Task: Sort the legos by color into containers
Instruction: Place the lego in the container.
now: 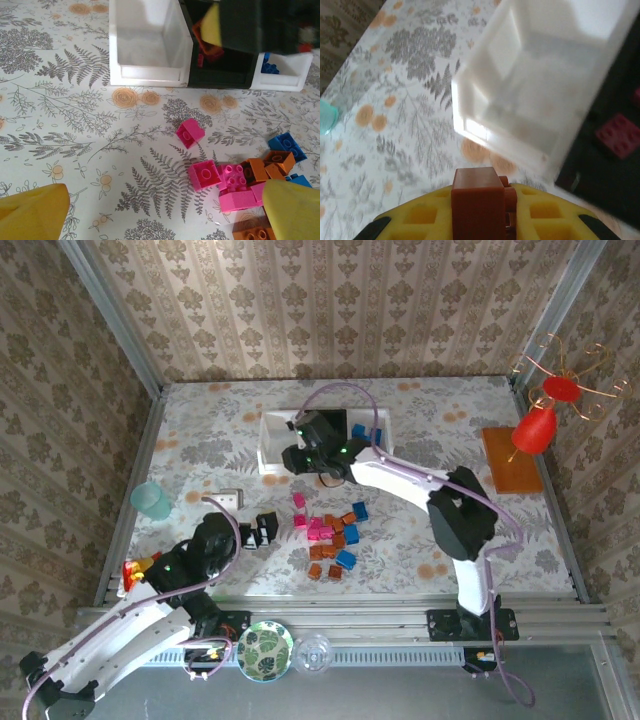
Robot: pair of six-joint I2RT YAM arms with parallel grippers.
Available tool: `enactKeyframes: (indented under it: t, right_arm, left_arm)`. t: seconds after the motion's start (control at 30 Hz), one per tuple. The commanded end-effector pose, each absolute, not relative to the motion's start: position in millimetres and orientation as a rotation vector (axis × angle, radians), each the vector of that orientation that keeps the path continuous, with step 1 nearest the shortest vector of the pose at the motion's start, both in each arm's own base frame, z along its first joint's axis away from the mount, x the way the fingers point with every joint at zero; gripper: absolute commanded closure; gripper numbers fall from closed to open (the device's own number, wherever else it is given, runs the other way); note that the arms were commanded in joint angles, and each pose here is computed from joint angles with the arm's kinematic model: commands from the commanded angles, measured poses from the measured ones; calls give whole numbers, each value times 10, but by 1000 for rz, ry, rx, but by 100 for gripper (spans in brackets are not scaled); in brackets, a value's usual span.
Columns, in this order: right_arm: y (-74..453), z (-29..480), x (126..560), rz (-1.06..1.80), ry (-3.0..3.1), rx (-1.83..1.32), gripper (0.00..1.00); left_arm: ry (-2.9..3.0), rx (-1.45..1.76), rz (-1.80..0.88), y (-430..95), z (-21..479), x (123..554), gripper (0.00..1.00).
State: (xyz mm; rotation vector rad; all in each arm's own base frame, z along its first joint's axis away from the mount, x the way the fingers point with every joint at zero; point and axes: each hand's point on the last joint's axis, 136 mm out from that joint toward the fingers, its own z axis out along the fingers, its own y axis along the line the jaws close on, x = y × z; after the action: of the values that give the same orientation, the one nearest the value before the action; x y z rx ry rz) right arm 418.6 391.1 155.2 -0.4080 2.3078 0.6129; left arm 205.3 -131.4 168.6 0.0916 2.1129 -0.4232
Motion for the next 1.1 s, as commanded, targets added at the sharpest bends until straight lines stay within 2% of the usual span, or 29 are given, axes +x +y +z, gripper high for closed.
enactKeyframes:
  t: [0.0, 0.23, 0.37, 0.5, 0.8, 1.07]
  right_arm:
    - [3977, 1485, 4479, 628, 2314, -329, 78]
    - [4048, 1321, 4912, 568, 2346, -211, 73]
    - [4059, 1296, 5050, 583, 2359, -153, 51]
    - [4091, 1505, 5050, 612, 2323, -168, 46]
    - [3734, 1751, 4544, 635, 2265, -186, 41]
    - [3030, 1618, 3846, 582, 2273, -156, 39]
  left_arm:
    - [2131, 73, -400, -1250, 1634, 2039, 0]
    - [2142, 84, -423, -1284, 1601, 2021, 0]
    - [2146, 109, -436, -1327, 1577, 2016, 0]
    - [2158, 140, -434, -1372, 1572, 2025, 0]
    - [2282, 229, -595, -1805, 1415, 2191, 1]
    - [2423, 271, -577, -2185, 1049, 2541, 19]
